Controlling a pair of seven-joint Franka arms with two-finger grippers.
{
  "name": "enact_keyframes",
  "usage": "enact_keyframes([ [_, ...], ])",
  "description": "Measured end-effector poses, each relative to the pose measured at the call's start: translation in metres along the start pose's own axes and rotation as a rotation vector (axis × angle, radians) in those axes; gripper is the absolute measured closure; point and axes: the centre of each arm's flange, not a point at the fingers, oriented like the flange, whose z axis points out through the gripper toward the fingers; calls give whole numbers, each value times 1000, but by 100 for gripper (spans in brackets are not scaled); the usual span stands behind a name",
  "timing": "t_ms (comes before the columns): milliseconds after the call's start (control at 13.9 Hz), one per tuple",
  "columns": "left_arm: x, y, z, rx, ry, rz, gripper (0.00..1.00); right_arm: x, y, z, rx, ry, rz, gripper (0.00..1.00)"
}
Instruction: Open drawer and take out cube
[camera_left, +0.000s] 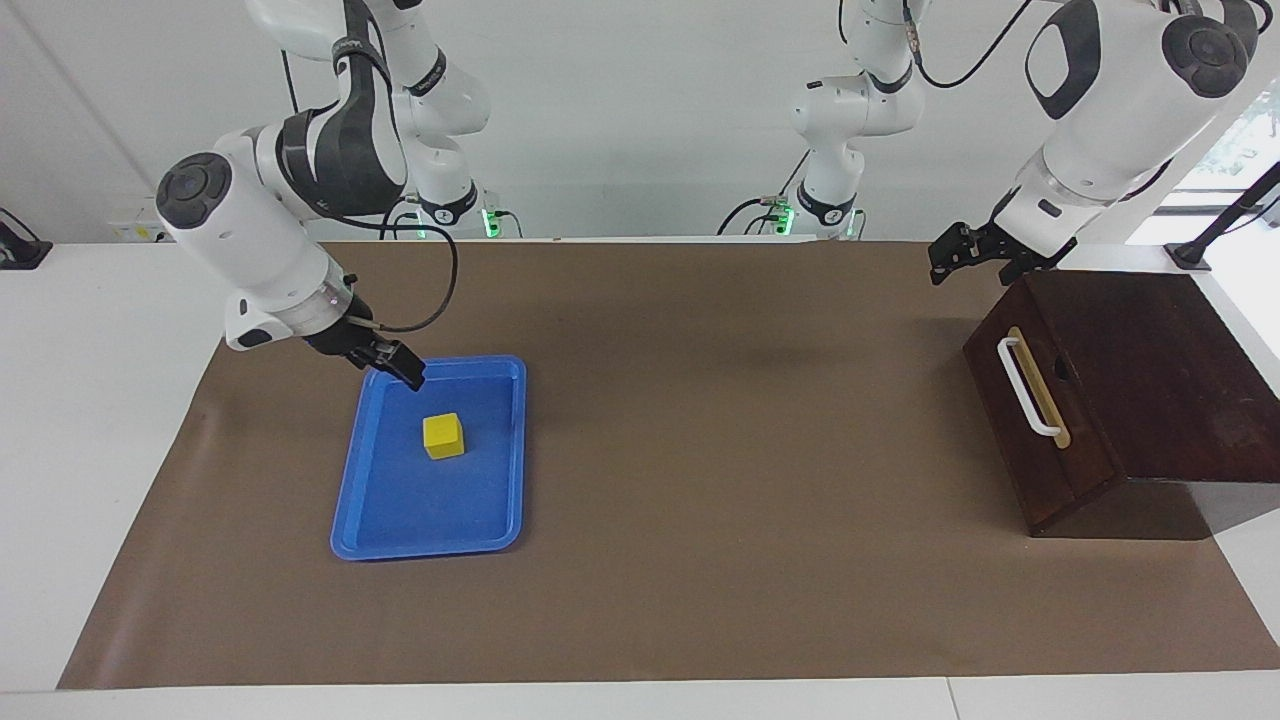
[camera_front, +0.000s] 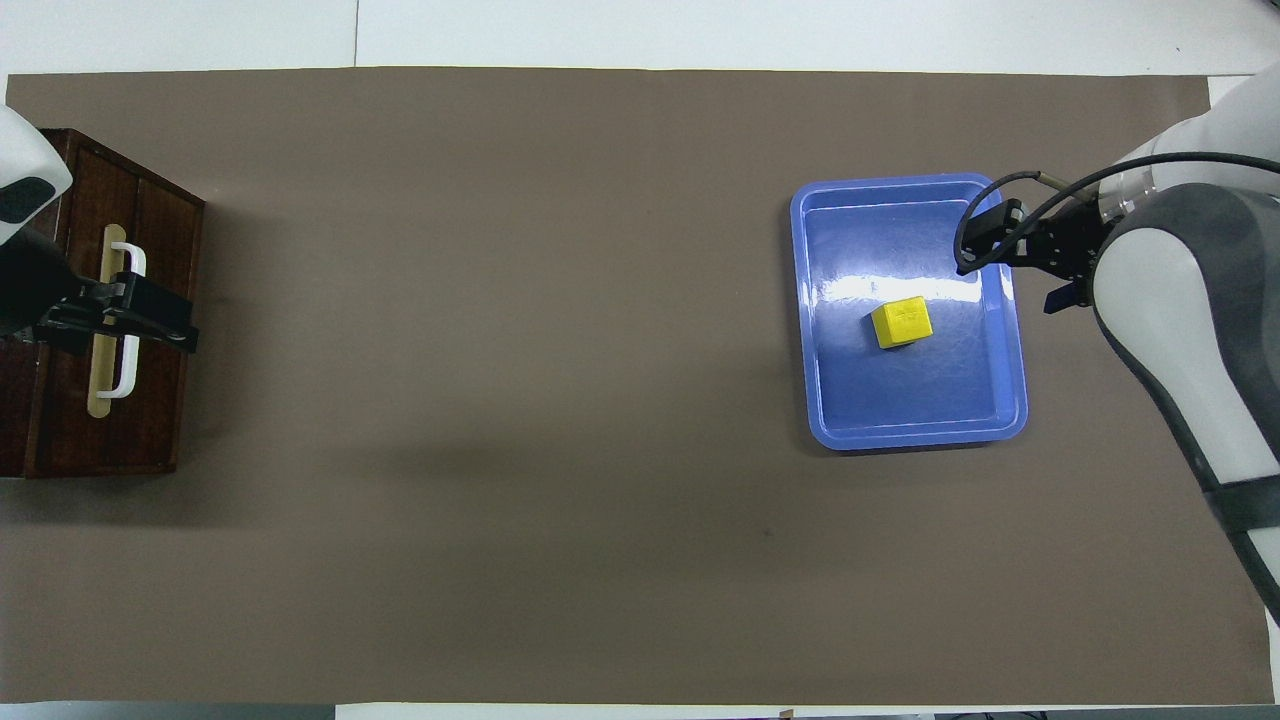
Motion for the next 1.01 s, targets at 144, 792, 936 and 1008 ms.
enact_keyframes([
  [144,0,0,0,4,1,0,0,-17,9,-29,-45,8,-164,0],
  [792,-7,13,-13,25,37,22,0,-81,41,-100,-132,-21,-378,0],
  [936,-6,13,-17,24,62,22,0,-78,42,-94,-133,-34,-376,0],
  [1008,-5,14,-18,24,73,24,0,-77,42,-93,-132,-36,-374,0],
])
